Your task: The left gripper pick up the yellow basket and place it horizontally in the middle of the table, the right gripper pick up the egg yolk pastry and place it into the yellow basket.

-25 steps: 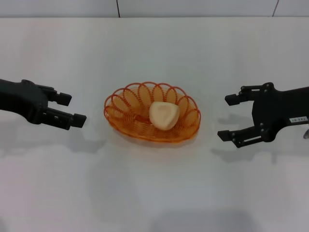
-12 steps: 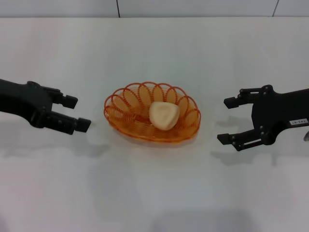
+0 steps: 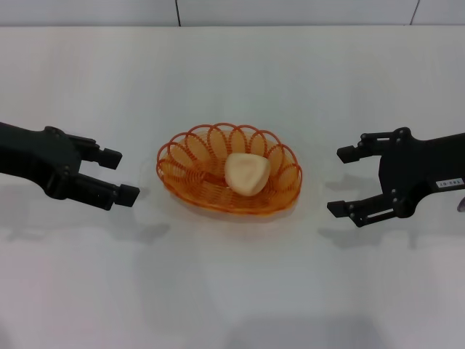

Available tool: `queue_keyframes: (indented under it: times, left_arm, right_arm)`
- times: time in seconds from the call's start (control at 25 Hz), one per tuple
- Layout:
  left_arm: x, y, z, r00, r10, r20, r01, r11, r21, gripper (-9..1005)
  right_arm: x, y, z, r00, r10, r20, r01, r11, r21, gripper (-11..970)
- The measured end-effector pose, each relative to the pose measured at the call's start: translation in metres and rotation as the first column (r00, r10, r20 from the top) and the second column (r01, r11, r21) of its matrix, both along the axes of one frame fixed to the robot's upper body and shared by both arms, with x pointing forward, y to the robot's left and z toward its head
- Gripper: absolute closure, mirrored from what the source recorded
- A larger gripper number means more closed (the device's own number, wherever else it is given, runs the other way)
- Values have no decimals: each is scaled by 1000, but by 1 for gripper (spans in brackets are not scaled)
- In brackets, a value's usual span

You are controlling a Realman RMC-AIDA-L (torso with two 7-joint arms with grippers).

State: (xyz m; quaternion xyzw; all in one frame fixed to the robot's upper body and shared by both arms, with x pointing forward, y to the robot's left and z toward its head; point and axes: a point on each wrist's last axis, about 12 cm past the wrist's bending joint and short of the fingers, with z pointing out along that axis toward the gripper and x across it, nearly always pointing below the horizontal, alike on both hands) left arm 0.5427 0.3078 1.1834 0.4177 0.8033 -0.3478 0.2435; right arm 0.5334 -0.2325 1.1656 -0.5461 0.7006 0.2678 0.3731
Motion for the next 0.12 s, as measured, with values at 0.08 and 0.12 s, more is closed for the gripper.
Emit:
queue_keyframes:
  times: [0.08, 0.12]
  left_arm:
    - [0, 0, 0, 1000, -2, -1, 2, 1000, 0, 123]
    - [-1, 0, 0, 1000, -4, -3, 4, 1000, -1, 123]
  right_arm:
    - [0, 0, 0, 1000, 1, 0, -1, 1000, -1, 99]
    - [0, 0, 0, 1000, 1, -1, -1, 1000, -1, 99]
